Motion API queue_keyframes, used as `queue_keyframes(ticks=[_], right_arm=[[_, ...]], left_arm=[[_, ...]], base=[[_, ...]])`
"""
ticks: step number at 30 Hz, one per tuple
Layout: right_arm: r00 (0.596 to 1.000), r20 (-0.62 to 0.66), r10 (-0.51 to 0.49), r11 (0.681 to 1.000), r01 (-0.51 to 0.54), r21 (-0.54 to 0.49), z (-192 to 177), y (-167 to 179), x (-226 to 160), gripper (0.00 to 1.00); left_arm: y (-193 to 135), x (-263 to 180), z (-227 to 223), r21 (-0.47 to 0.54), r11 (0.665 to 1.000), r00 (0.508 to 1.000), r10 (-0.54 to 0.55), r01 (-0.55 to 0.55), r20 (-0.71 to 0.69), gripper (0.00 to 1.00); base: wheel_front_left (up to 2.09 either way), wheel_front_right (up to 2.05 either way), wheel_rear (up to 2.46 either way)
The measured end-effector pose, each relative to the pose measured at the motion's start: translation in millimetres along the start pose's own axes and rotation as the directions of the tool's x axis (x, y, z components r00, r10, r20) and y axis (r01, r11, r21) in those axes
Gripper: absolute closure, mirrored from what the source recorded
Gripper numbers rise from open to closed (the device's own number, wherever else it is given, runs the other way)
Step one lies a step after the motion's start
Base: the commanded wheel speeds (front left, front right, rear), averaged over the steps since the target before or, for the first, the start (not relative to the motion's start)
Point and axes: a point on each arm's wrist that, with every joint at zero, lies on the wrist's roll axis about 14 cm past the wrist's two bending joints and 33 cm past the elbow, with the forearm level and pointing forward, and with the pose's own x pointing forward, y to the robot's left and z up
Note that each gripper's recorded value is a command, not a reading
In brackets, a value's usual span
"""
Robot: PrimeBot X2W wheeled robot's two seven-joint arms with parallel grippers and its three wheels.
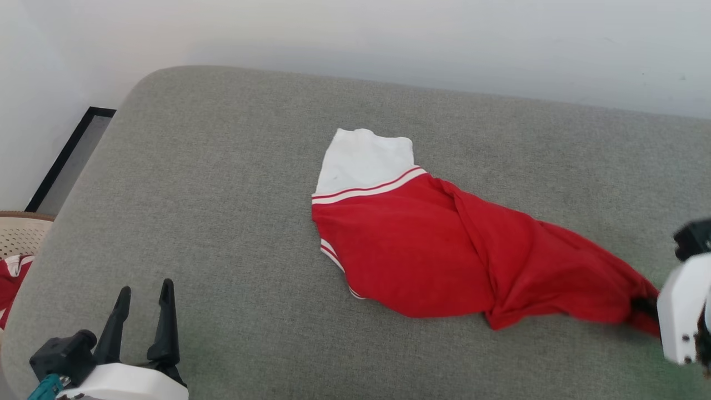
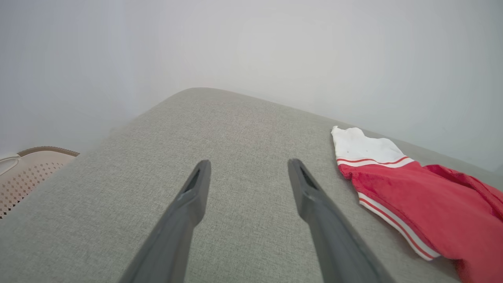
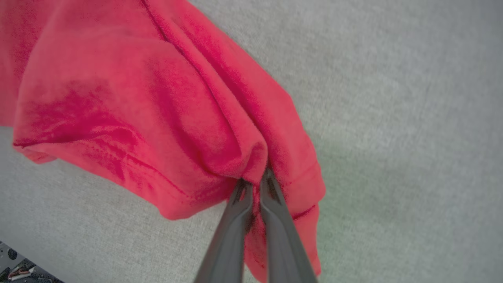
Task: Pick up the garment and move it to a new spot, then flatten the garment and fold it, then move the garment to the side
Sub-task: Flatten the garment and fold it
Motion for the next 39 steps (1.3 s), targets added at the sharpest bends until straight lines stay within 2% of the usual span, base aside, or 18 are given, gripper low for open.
queue_keyframes(ticks=[5, 6, 8, 9, 16, 26, 32, 39], right_arm=[[0.999, -0.052, -0.004, 0.995, 0.010, 0.097, -40, 6, 1, 1.00], [0.998, -0.060, -0.002, 0.994, 0.008, 0.110, -46, 9, 2, 0.90], [0.998, -0.056, 0.003, 0.992, 0.004, 0.123, -51, 17, 3, 0.51], [0.999, -0.049, 0.009, 0.991, -0.002, 0.131, -52, 20, 3, 0.00], [0.999, 0.028, 0.032, 0.994, -0.035, 0.106, -31, 37, -9, 0.00], [0.974, 0.212, 0.086, 0.996, -0.077, -0.052, 38, 68, -35, 0.00], [0.963, 0.237, 0.132, 0.985, -0.100, -0.143, 70, 88, -20, 0.00], [0.969, 0.178, 0.171, 0.971, -0.136, -0.196, 87, 102, 15, 0.00]], left_arm=[[1, -2, -2, -0.004, 1.000, 1.000, 0.000, 0.000, -0.005, 0.00], [1, -2, -3, -0.005, 1.000, 1.000, 0.000, 0.000, -0.006, 0.00], [1, -2, -3, -0.006, 1.000, 1.000, 0.000, 0.000, -0.007, 0.00], [1, -2, -3, -0.007, 1.000, 1.000, -0.001, 0.001, -0.008, 0.00], [0, -3, -5, -0.010, 1.000, 1.000, -0.013, 0.013, -0.014, 0.00], [-1, -5, -8, -0.010, 1.000, 0.999, -0.023, 0.023, -0.022, 0.00], [-3, 0, -7, -0.012, 1.000, 0.999, -0.028, 0.028, -0.021, 0.00], [-3, 4, -7, -0.013, 1.000, 0.999, -0.024, 0.024, -0.021, 0.00]], base=[[0.00, 0.00, 0.00], [0.00, 0.00, 0.00], [0.00, 0.00, 0.00], [0.00, 0.00, 0.00], [0.00, 0.00, 0.00], [0.00, 0.00, 0.00], [0.00, 0.00, 0.00], [0.00, 0.00, 0.00]])
